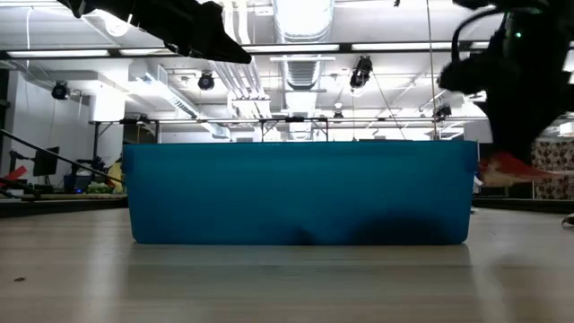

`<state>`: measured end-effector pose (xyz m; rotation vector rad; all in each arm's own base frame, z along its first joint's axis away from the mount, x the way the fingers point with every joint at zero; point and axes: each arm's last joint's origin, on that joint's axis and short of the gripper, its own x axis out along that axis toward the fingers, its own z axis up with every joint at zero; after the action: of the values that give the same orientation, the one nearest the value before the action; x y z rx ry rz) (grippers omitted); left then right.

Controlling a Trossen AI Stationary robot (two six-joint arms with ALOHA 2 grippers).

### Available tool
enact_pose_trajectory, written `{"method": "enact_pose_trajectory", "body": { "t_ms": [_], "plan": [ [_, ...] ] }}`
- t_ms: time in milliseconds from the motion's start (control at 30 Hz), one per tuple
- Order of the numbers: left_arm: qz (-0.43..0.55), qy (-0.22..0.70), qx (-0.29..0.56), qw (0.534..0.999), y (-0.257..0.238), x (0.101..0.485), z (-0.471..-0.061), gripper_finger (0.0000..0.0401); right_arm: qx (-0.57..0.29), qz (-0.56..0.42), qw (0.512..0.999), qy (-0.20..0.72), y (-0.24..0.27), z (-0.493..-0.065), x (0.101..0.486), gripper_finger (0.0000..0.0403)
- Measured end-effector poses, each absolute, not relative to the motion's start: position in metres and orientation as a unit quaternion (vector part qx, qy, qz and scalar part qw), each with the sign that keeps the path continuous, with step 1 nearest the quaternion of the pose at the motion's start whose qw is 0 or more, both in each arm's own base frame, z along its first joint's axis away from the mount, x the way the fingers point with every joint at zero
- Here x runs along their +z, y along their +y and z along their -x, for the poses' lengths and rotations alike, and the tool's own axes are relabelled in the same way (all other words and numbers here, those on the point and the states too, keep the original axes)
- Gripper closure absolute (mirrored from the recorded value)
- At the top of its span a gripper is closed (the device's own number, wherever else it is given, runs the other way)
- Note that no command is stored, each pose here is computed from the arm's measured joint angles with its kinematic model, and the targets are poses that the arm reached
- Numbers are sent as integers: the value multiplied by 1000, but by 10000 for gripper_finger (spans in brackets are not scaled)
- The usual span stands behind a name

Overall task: Sort candy
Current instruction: Put the red chocolate into the orange bin

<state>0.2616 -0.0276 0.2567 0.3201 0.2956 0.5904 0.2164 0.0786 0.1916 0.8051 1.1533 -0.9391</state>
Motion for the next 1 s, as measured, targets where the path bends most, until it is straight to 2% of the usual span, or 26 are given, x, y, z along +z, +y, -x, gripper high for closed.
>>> {"method": "enact_pose_trajectory", "body": {
  "t_ms": [233, 500, 767, 867, 1000],
  "plan": [
    [-158, 136, 289, 934, -28, 259, -262, 257, -403, -320, 751, 413, 66, -209, 221, 392],
    [-149, 110, 293, 938, -28, 264, -263, 257, -386, -224, 844, 297, 43, -217, 248, 391],
    [-150, 94, 295, 939, -27, 268, -264, 257, -440, -143, 851, 248, -9, -247, 249, 391],
    [-149, 90, 296, 939, -27, 269, -264, 257, -432, -158, 842, 282, -27, -252, 240, 390],
    [-160, 94, 295, 937, -27, 269, -264, 257, -376, -221, 822, 368, -38, -250, 225, 390]
  ]
}}
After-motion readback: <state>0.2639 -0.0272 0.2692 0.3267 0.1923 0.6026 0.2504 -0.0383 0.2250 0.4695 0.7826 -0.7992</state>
